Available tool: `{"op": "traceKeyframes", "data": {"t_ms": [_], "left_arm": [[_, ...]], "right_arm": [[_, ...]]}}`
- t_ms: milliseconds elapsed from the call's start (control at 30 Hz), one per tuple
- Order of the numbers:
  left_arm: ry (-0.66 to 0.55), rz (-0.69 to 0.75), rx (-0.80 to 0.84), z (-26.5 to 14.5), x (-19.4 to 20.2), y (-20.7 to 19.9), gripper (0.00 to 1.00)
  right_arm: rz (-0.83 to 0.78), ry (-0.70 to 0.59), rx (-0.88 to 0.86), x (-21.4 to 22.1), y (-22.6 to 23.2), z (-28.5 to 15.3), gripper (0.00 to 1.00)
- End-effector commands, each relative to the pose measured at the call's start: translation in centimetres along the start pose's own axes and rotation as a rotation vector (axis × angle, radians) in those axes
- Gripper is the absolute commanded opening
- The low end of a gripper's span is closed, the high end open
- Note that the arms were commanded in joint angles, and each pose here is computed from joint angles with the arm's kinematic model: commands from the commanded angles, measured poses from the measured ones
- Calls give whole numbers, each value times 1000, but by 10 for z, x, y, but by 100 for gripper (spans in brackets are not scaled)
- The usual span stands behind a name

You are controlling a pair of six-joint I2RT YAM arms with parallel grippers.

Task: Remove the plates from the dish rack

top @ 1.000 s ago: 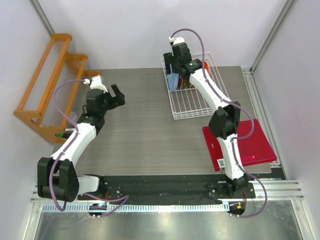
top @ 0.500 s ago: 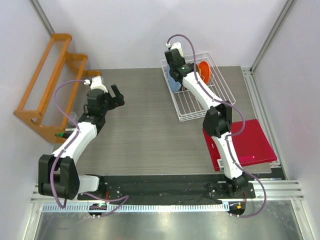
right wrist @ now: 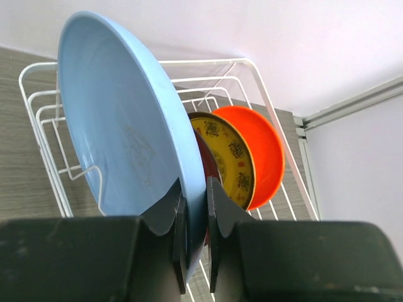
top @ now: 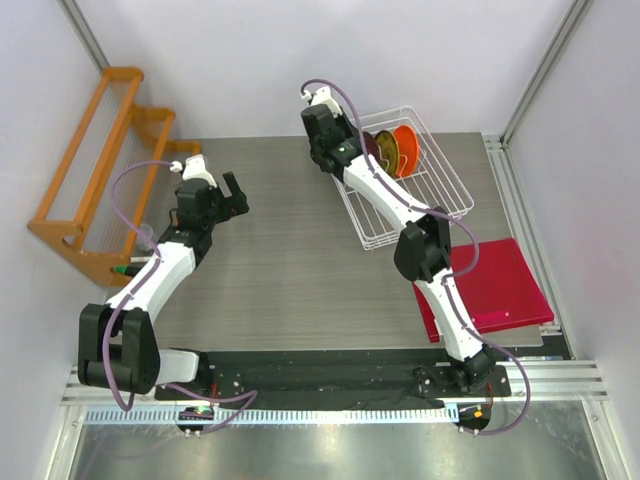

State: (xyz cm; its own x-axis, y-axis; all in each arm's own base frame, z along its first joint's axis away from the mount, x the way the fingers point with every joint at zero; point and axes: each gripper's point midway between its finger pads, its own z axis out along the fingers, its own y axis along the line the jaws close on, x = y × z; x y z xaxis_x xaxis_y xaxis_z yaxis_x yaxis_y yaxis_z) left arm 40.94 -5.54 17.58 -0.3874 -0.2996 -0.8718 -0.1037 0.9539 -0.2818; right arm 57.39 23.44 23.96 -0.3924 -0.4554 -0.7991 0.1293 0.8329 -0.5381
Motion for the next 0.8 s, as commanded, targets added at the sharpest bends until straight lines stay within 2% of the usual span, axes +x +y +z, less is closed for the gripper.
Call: {"op": "traceKeyframes", "data": {"t_ms": [0,233,433,500,533,767], "left_arm": [[-54,7,19,-5,-24,-8,100],[-43,-28,87,-8,-25,-23,99],[-42,-64,177,-14,-27,-40,99],[-49,-76,234,-17,-30,-50,100],[-53,-99,256,-19,-32,-55,100],[-76,-214,467,-31,-38,-92,100]], "right_arm": [[178,-136,87,-61,-55,-30,1],[245,-151,111,-70,-95,-57,1],[305,-167,28,-73,-114,-84,1],[320,-131,-44,-64,-107,-92,1],[346,-146,-134,-71,-105,-103,1],[456,-45,-571,-37,-41,-151,1]]}}
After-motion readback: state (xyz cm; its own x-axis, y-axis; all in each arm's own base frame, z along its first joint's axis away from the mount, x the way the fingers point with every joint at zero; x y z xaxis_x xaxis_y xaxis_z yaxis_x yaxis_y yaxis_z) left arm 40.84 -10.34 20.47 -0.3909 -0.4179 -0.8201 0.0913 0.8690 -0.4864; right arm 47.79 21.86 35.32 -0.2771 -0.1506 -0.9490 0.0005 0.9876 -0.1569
